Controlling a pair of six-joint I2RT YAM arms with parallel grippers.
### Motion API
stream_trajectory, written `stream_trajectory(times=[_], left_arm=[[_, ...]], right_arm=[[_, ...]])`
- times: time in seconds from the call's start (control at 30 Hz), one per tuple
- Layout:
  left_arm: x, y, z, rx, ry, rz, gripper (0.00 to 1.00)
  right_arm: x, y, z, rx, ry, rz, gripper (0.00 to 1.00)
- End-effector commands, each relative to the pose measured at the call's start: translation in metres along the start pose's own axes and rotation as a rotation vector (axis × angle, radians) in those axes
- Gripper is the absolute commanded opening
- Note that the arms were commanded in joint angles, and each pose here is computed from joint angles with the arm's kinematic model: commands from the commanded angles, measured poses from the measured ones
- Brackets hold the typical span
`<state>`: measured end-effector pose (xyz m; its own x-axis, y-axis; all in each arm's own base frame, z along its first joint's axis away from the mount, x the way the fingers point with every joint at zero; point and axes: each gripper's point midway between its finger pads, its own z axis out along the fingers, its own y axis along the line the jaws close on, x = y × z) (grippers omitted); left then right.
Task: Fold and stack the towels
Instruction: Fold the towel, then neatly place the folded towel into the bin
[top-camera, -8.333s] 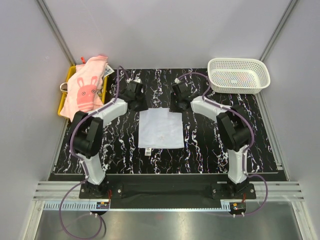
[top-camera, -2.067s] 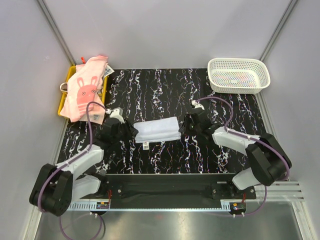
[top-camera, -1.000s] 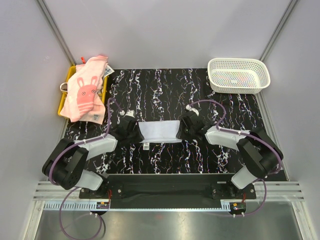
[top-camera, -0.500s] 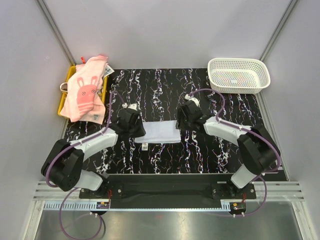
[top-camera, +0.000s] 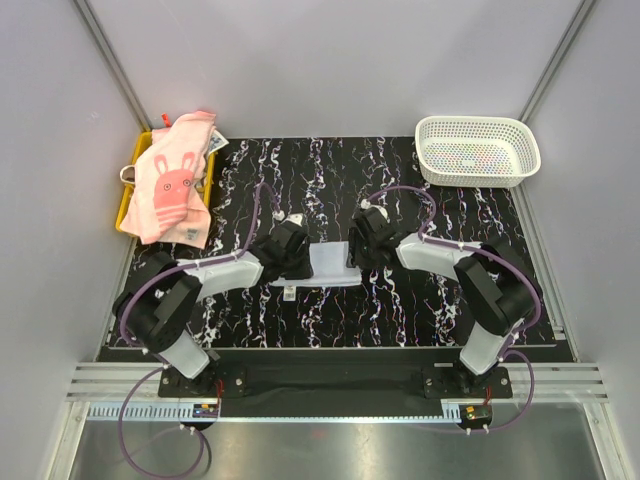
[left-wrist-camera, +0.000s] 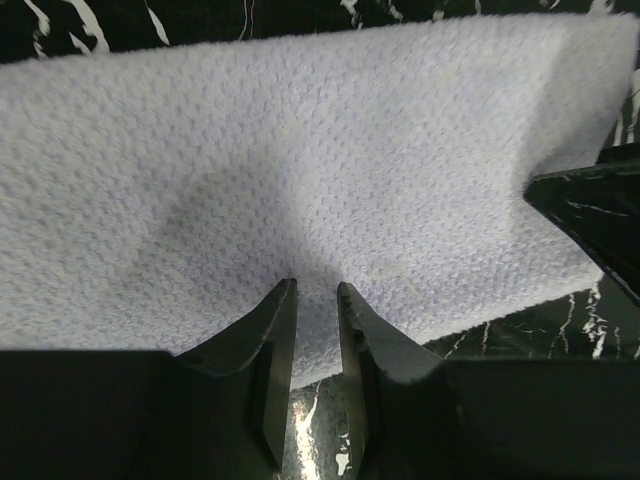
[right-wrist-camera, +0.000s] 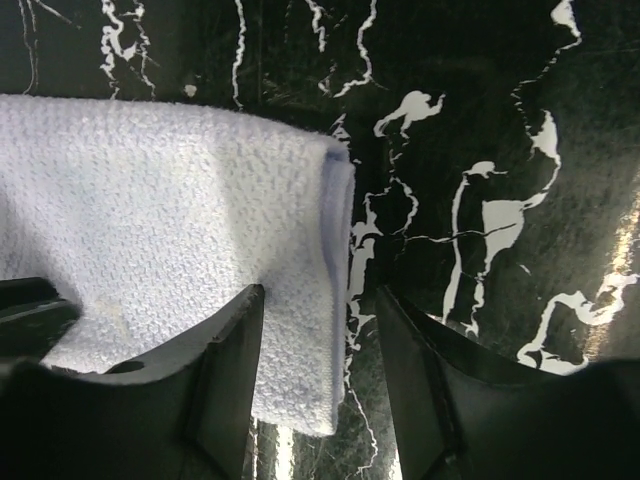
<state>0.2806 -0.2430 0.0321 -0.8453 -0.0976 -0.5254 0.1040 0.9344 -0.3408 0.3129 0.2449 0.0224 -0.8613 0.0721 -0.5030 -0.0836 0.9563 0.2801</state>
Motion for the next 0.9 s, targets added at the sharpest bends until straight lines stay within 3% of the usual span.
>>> stream_trajectory(times=[0.0,0.17,0.27,0.4,0.47,0.63,0.73,0.87], left_arm=[[-0.004,-0.011,0.006,0.039,-0.041,-0.025,0.28],[0.004,-0.010,0.008,0.031,-0.033,-0.023,0.28],[0.004,-0.012,0.006,0.039,-0.035,-0.025,0.27],[-0.012,-0.025,-0.008,0.075,-0.080,-0.039,0.26],[-0.024,-0.034,-0.023,0.098,-0.107,-0.047,0.25],[-0.088,-0.062,-0.115,0.176,-0.290,-0.049,0.25],[-0.107,-0.071,-0.171,0.232,-0.368,-0.021,0.28],[-0.109,-0.056,-0.210,0.188,-0.395,0.049,0.30]], right_arm=[[0.009,0.013,0.005,0.006,0.002,-0.027,0.56],[0.020,-0.001,0.010,0.086,0.006,-0.026,0.44],[0.021,-0.004,0.008,0.099,0.003,-0.023,0.32],[0.015,-0.005,0.002,0.114,-0.006,-0.043,0.00],[0.005,-0.011,-0.005,0.159,-0.025,-0.077,0.00],[-0.039,-0.027,-0.020,0.325,-0.114,-0.218,0.00],[-0.096,-0.032,-0.027,0.432,-0.171,-0.332,0.00],[-0.166,-0.056,-0.020,0.528,-0.200,-0.376,0.00]])
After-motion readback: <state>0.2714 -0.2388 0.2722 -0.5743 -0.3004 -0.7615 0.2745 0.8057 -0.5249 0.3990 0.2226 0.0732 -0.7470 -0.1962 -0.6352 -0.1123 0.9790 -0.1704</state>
